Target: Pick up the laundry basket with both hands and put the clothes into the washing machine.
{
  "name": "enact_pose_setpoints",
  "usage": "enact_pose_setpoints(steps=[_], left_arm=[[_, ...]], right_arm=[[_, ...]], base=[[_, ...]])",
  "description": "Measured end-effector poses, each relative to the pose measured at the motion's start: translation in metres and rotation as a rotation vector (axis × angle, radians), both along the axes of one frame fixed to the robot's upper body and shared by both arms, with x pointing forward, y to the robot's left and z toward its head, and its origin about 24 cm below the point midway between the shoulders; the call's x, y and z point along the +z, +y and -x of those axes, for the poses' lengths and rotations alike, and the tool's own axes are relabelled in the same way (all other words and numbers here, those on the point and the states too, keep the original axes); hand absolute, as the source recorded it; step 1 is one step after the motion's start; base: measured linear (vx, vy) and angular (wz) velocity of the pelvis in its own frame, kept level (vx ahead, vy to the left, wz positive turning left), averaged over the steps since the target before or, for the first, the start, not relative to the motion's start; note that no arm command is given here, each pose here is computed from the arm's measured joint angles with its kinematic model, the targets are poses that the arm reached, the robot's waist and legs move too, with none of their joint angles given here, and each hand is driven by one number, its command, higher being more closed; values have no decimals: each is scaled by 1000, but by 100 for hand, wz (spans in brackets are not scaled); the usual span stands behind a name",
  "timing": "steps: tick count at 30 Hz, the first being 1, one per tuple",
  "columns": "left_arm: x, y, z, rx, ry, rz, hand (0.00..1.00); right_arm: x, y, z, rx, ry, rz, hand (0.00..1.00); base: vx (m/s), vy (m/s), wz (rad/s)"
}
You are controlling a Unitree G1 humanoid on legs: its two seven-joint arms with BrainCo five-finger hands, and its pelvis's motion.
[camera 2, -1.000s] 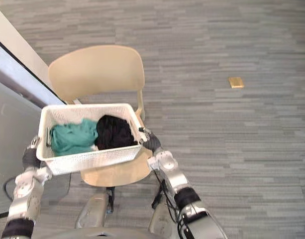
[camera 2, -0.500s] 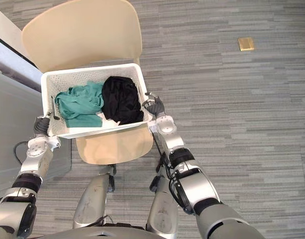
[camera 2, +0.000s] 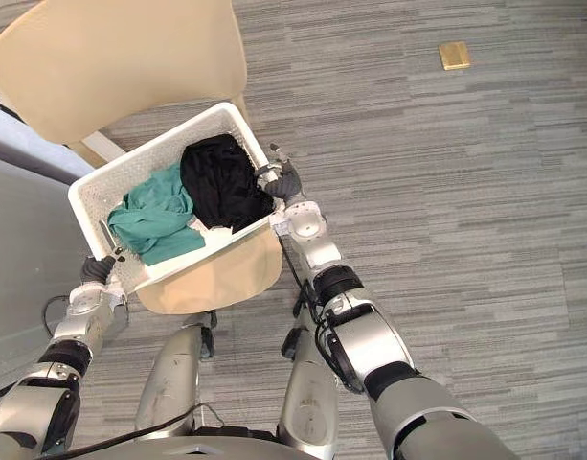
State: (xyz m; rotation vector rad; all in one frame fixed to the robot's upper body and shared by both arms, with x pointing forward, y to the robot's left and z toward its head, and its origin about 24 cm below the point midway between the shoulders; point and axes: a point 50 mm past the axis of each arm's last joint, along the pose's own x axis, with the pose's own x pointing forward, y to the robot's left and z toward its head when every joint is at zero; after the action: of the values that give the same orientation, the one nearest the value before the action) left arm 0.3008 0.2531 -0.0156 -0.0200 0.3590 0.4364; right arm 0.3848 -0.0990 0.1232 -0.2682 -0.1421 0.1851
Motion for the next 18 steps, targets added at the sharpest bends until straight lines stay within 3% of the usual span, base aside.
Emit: enact_pose_setpoints(steps=[9, 18], left_arm=[[8, 25, 8, 61, -25, -14, 0], [44, 81, 15, 163, -114, -133, 0]], right_arm=[[-23, 5, 25, 104, 34, 5, 0], [-27, 12, 55, 219, 1, -50, 0]], base=[[20, -11, -14], [31, -28, -9]])
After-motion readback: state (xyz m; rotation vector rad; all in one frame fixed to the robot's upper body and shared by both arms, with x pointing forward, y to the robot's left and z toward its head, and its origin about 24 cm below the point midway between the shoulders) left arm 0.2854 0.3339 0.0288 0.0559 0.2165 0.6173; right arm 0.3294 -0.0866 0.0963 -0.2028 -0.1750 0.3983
